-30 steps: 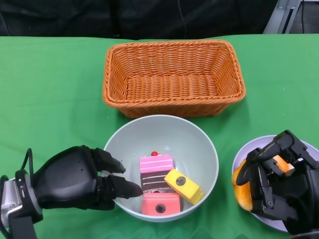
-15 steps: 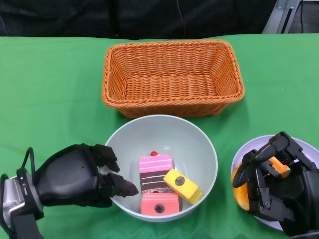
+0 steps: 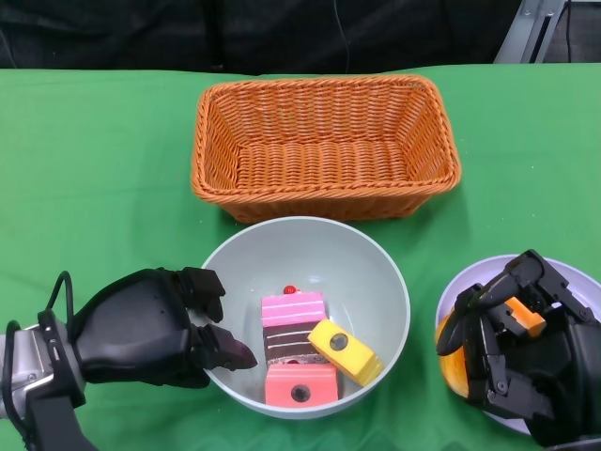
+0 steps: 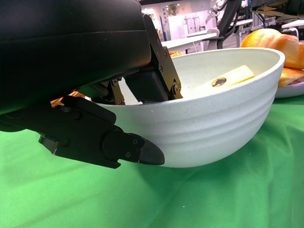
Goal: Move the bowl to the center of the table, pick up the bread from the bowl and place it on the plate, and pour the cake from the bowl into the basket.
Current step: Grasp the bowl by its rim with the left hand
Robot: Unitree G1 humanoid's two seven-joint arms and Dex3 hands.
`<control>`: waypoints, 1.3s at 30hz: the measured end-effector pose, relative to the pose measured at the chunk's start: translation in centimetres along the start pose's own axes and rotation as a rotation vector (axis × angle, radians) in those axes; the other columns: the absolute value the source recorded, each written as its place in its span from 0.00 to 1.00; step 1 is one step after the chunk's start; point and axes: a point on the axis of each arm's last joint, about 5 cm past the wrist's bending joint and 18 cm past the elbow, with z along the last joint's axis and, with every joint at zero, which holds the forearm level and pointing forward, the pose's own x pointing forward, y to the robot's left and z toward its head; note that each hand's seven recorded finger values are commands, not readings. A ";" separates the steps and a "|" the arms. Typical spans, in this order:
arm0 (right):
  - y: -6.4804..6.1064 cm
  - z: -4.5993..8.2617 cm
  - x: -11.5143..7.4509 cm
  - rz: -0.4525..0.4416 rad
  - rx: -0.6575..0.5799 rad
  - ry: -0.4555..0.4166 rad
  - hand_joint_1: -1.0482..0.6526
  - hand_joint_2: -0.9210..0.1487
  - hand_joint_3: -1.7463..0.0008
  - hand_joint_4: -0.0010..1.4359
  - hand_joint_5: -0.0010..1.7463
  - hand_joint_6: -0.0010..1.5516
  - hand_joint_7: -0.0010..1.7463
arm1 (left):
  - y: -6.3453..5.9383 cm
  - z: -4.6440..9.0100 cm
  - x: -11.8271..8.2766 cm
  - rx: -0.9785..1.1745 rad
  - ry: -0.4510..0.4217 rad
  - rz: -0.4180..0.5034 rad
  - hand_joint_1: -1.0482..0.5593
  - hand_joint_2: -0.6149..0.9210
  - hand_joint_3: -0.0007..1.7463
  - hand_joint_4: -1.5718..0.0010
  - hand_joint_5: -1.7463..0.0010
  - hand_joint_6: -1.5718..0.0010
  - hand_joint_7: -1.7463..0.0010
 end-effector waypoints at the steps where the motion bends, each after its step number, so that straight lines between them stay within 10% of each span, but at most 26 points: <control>1: 0.0 0.0 0.0 0.000 0.000 -0.001 0.50 0.49 0.24 0.53 1.00 0.39 0.87 | -0.1 0.0 0.0 -0.001 -0.001 -0.002 0.41 1.00 0.04 0.66 0.45 0.40 0.98; 39: 0.0 0.0 -0.2 -0.015 0.002 -0.007 0.48 0.51 0.24 0.53 1.00 0.38 0.89 | -1.6 0.9 2.1 -0.027 -0.032 -0.064 0.40 1.00 0.14 0.64 0.43 0.37 0.94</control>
